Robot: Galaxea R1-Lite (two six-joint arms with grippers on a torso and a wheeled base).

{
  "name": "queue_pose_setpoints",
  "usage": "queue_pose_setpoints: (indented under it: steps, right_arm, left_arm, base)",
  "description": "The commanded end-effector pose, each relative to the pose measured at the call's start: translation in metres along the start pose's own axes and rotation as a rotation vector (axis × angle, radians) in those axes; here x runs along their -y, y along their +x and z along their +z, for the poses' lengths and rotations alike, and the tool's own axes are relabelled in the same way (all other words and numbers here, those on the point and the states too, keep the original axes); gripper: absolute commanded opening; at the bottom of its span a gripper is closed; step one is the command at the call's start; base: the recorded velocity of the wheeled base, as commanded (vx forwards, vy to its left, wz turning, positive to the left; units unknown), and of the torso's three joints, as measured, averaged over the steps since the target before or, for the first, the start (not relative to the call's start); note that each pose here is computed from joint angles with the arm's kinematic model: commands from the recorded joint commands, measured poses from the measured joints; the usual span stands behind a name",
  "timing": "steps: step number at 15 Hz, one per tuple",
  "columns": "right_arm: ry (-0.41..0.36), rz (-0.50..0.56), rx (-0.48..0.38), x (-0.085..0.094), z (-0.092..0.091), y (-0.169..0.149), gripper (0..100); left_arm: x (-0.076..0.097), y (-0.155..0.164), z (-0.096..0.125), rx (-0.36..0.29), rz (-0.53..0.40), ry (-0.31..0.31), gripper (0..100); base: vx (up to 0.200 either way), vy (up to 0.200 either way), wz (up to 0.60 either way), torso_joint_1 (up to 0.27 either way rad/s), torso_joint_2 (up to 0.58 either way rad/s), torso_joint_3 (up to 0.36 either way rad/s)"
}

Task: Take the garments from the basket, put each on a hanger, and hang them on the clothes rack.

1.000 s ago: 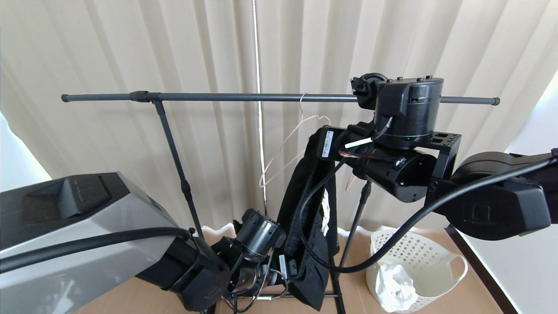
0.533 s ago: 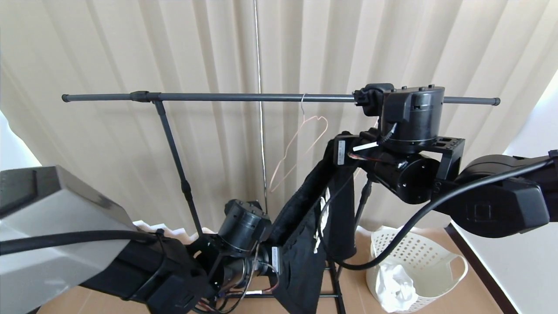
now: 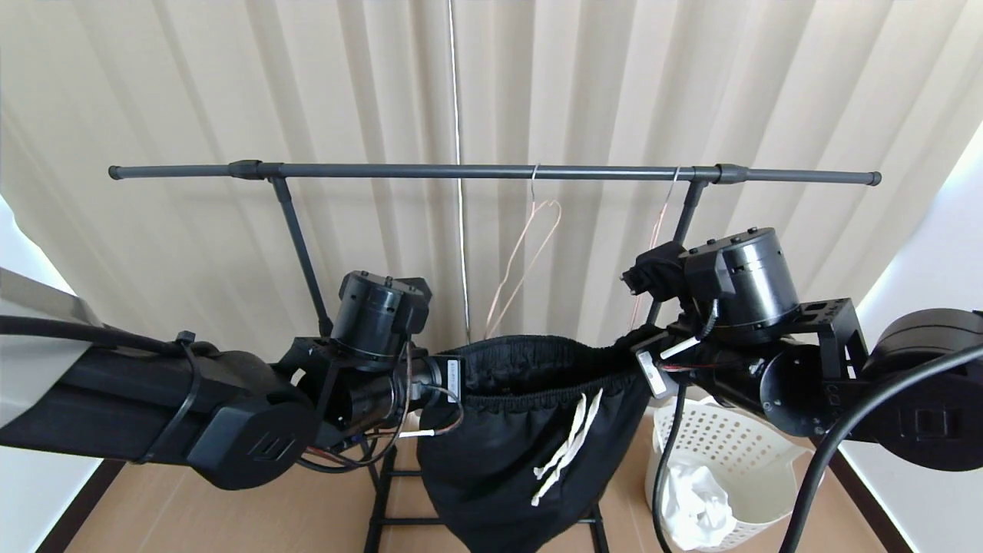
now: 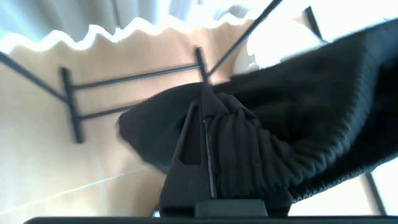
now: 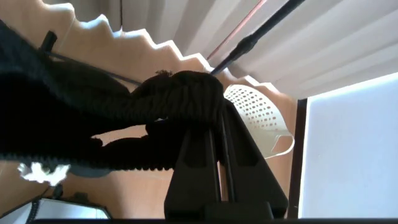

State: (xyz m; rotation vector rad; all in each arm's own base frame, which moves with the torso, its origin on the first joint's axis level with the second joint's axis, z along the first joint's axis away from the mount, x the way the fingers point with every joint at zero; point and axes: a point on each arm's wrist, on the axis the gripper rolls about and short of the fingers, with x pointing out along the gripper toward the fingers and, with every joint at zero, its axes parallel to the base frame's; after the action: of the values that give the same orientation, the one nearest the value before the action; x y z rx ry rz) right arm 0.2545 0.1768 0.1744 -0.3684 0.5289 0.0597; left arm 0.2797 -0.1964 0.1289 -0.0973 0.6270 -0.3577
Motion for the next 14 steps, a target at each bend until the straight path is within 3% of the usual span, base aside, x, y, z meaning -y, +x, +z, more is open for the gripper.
queue_pose_setpoints:
  steps: [1,4,9,12,14]
  right_arm:
    - [0.027,-0.001,-0.004,0.002,0.004,-0.003,0]
    - [0.030,-0.003,-0.040,0.004,0.005,-0.006,0]
    - [0.071,-0.084,-0.079,0.028,0.005,0.012,0]
    - [0.102,-0.126,-0.089,0.043,0.007,0.020,0]
    - [0.104,-0.127,-0.088,0.044,0.007,0.021,0]
  left_arm:
    - [-0.002,-0.004,0.012,0.021,0.035,0.031,0]
    - [-0.006,-0.008,0.011,-0.011,0.089,0.083,0]
    - [-0.035,-0.019,0.006,-0.049,0.164,0.054,0]
    - [-0.047,-0.027,0.002,-0.059,0.190,0.039,0]
    - [-0.050,-0.027,-0.003,-0.076,0.192,0.038,0]
  base:
    - [0.000,0.000,0.00,0.000,0.00,0.000]
    - [0.000,0.000,0.00,0.000,0.00,0.000]
    - [0.000,0.000,0.00,0.000,0.00,0.000]
    - [0.000,0.000,0.00,0.000,0.00,0.000]
    - [0.000,0.000,0.00,0.000,0.00,0.000]
